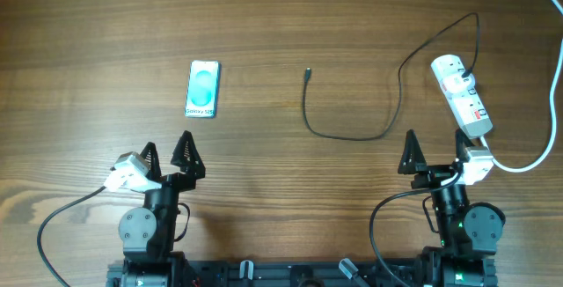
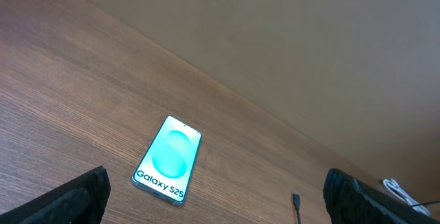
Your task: Plug charger to phone and switch on socket
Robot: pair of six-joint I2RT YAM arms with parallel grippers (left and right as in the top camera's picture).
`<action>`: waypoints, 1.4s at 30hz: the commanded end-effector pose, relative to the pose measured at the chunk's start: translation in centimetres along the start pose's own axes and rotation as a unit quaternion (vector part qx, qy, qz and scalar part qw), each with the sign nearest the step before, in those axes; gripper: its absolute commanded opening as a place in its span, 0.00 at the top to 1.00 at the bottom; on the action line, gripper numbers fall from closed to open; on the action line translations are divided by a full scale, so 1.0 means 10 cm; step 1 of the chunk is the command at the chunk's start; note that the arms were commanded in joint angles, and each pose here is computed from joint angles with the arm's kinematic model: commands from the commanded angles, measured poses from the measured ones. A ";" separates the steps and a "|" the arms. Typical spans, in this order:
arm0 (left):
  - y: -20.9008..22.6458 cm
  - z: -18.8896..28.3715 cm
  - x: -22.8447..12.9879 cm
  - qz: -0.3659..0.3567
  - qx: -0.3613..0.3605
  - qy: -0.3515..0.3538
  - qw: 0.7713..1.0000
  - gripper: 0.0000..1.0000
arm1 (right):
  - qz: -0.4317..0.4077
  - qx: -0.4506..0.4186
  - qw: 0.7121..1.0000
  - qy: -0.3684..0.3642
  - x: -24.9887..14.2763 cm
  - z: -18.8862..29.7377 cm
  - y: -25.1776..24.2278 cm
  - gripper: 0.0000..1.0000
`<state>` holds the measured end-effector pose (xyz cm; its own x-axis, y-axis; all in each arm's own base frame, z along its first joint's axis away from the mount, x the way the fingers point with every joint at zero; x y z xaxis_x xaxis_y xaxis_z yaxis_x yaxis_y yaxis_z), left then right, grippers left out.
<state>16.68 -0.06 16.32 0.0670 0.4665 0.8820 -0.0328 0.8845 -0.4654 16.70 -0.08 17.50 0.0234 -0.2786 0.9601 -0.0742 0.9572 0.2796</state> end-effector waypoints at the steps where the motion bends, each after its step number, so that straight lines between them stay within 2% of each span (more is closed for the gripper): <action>1: 0.03 -0.02 -0.06 0.003 0.012 0.017 1.000 0.00 | -0.006 0.003 1.000 0.014 -0.04 -0.02 0.00 0.00; 39: 0.03 -0.02 -0.06 0.003 0.012 0.017 1.000 0.00 | -0.006 0.024 0.999 0.021 -0.07 -0.02 0.08 0.00; 42: -0.03 -0.02 -0.01 0.005 -0.015 0.006 1.000 0.00 | -0.006 0.024 0.999 0.021 -0.07 -0.02 0.08 0.00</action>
<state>16.85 -0.06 15.92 0.0917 0.4664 0.8798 -0.0454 0.8846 -0.4642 16.82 0.83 17.16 0.0609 -0.2780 0.9586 -0.1201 0.9514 0.2836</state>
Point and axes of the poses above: each gripper's point midway between its finger pads, its own z axis back along the fingers, its own y axis along the line the jaws close on, x = y × z, the point moved 8 cm from there along z, back along the fingers, and after that the axes turned 6 degrees about -z, right-handed, at the moved point
